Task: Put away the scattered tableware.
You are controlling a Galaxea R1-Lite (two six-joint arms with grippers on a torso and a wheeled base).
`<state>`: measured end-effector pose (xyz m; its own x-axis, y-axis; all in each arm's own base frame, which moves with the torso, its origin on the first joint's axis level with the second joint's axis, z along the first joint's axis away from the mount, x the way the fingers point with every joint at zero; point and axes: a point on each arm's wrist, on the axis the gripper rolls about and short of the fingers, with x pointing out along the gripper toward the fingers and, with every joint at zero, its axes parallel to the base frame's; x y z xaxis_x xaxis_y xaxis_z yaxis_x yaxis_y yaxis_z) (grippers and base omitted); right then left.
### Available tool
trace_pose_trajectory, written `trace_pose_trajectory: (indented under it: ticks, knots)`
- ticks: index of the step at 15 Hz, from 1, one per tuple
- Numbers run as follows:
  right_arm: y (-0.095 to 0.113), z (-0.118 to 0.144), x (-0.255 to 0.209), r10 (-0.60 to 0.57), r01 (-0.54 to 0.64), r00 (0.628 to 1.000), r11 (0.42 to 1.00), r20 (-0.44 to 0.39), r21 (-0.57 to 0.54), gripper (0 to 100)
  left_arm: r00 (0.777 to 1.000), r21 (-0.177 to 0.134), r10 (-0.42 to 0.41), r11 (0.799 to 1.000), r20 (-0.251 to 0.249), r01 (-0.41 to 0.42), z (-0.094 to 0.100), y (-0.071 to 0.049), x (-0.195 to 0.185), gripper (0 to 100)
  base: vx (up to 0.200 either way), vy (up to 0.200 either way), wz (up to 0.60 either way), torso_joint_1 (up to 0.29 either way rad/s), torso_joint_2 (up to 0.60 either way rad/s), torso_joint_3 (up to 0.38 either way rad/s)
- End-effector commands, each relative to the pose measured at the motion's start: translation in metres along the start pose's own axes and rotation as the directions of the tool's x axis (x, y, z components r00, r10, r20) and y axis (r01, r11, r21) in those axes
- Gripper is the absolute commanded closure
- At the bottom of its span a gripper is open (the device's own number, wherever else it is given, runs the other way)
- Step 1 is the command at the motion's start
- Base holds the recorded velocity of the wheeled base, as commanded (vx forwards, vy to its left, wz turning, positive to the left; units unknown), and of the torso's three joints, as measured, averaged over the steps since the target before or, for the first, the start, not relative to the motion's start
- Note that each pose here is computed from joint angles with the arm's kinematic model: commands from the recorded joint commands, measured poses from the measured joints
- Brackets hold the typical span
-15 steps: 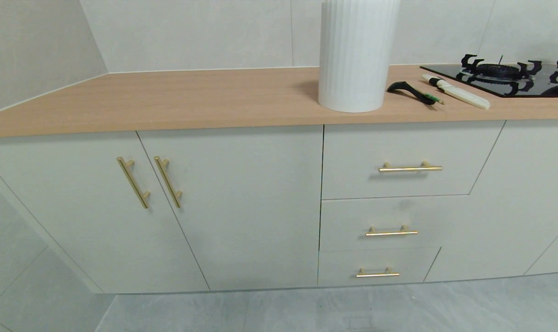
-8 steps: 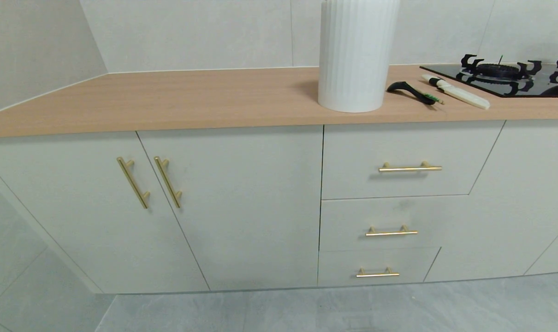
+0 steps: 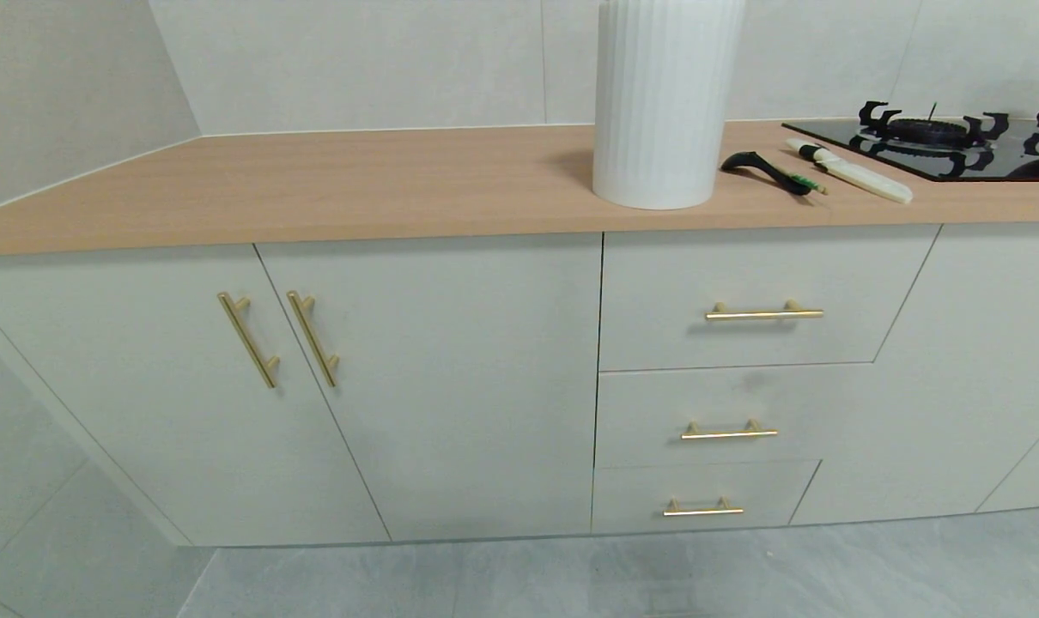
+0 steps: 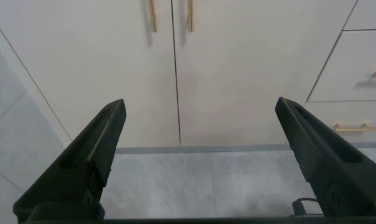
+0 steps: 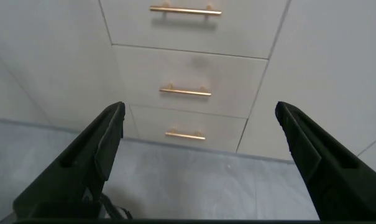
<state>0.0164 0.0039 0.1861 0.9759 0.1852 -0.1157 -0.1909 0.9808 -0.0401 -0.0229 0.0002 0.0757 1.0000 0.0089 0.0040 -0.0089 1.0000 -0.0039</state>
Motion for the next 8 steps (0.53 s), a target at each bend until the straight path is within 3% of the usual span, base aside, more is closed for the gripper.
trace_pose_trajectory:
  ticks: [1, 8]
  knots:
    - [-0.006, 0.029, 0.045, 0.045, -0.044, 0.991, 0.999, -0.126, 0.012, 0, 1.000, -0.001, 0.000, 1.000, -0.001, 0.000, 0.000, 0.000, 0.000, 0, 0.000, 0.000, 0.00, 0.000, 0.00, 0.000]
    - [-0.008, 0.075, 0.117, 0.153, -0.153, 0.980, 0.988, -0.125, 0.012, 0, 1.000, -0.001, 0.000, 1.000, -0.001, 0.000, 0.000, 0.000, 0.000, 0, 0.000, 0.000, 0.00, 0.000, 0.00, 0.000]
